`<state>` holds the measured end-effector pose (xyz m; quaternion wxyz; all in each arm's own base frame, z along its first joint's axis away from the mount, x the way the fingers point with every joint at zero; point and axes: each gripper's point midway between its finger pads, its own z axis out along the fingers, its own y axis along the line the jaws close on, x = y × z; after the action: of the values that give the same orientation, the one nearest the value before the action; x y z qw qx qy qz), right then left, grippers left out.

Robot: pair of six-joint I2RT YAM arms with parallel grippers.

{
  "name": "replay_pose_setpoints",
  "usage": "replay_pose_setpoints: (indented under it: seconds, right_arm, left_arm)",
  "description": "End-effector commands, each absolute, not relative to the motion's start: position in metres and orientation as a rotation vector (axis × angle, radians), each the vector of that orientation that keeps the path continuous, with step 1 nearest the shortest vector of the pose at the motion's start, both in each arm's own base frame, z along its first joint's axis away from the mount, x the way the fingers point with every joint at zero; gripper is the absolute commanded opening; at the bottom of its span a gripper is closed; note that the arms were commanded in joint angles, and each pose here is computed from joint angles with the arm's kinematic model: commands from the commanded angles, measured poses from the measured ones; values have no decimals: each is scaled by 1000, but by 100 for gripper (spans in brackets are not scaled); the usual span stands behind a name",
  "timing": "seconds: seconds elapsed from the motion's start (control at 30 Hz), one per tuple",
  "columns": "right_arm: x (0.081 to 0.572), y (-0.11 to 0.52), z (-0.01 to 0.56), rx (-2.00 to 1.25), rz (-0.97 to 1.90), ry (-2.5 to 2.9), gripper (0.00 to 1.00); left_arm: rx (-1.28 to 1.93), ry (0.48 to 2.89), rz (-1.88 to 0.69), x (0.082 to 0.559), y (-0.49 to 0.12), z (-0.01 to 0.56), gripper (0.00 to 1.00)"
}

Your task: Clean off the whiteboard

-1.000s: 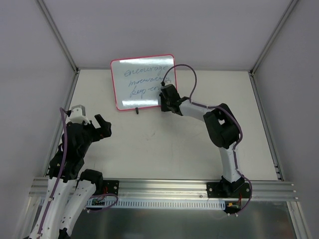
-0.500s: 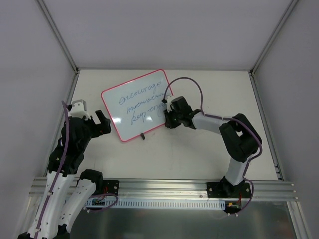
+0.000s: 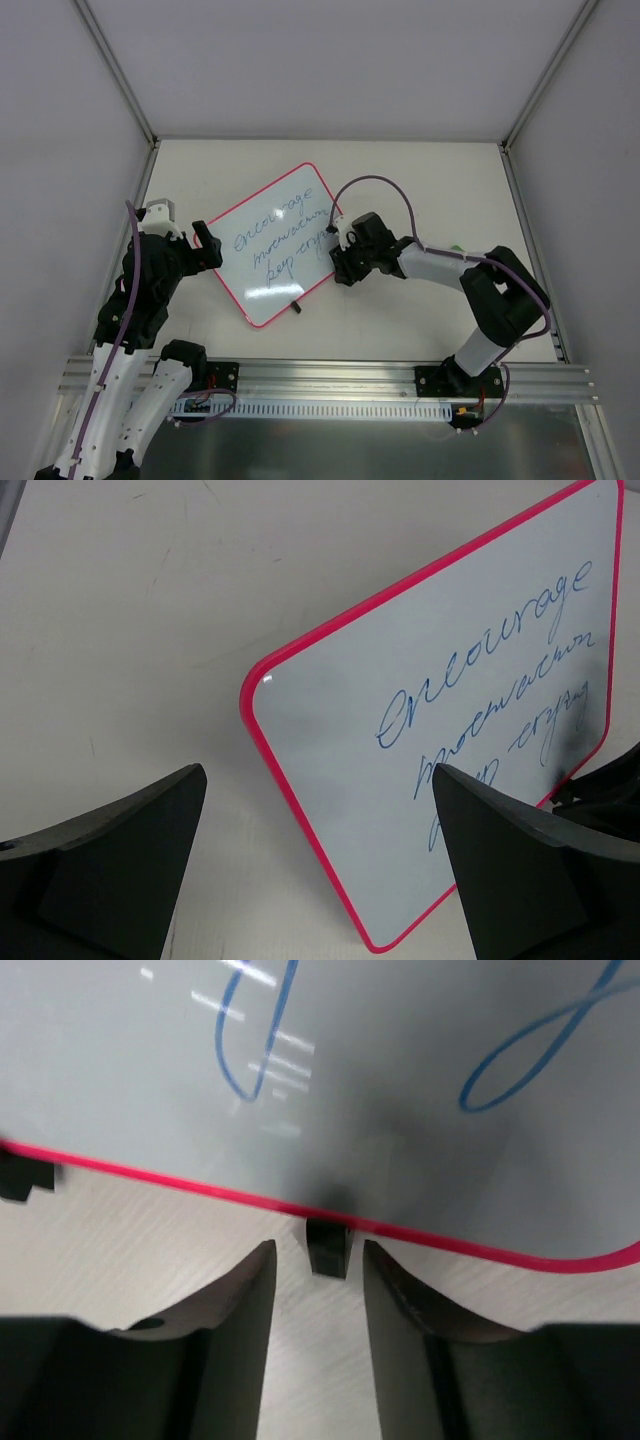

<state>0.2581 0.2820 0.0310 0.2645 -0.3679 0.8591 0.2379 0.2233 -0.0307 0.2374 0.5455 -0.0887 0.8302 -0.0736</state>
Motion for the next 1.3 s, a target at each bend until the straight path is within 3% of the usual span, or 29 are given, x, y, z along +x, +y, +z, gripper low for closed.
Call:
replay_pose_setpoints:
  seconds: [0.0,0.03,0.27,0.43,0.6,0.9,1.1,1.27]
  right_arm:
    - [232,276,41,-1032,685,2355,46]
    - [236,277,47,-1006,673,2347,55]
    - [269,253,97,-720,500,2283,82]
    - [302,157,132,-133,93,2263,93]
    - [295,61,126,448,-166,2286,94]
    - [284,-14,90,979,-360,2267,92]
    - [297,-31,79,1129,-371,2259,87]
    - [318,-26,64,1133,-328,2311,75]
  left_arm:
    - [-185,1931,-200,225,-35,254,99]
    - [-185,1929,-203,225,-36,254,99]
    - [-190,1923,-195,225,-34,256,99]
    - [-204,1923,-182,225,-31,254,99]
    - [-216,1937,-193,224,-33,247,99]
    - [-219,1927,-238,221,-38,250,99]
    - [-220,1917,-237,220,-37,251,99]
    - [-222,1917,-236,219,-36,249,99]
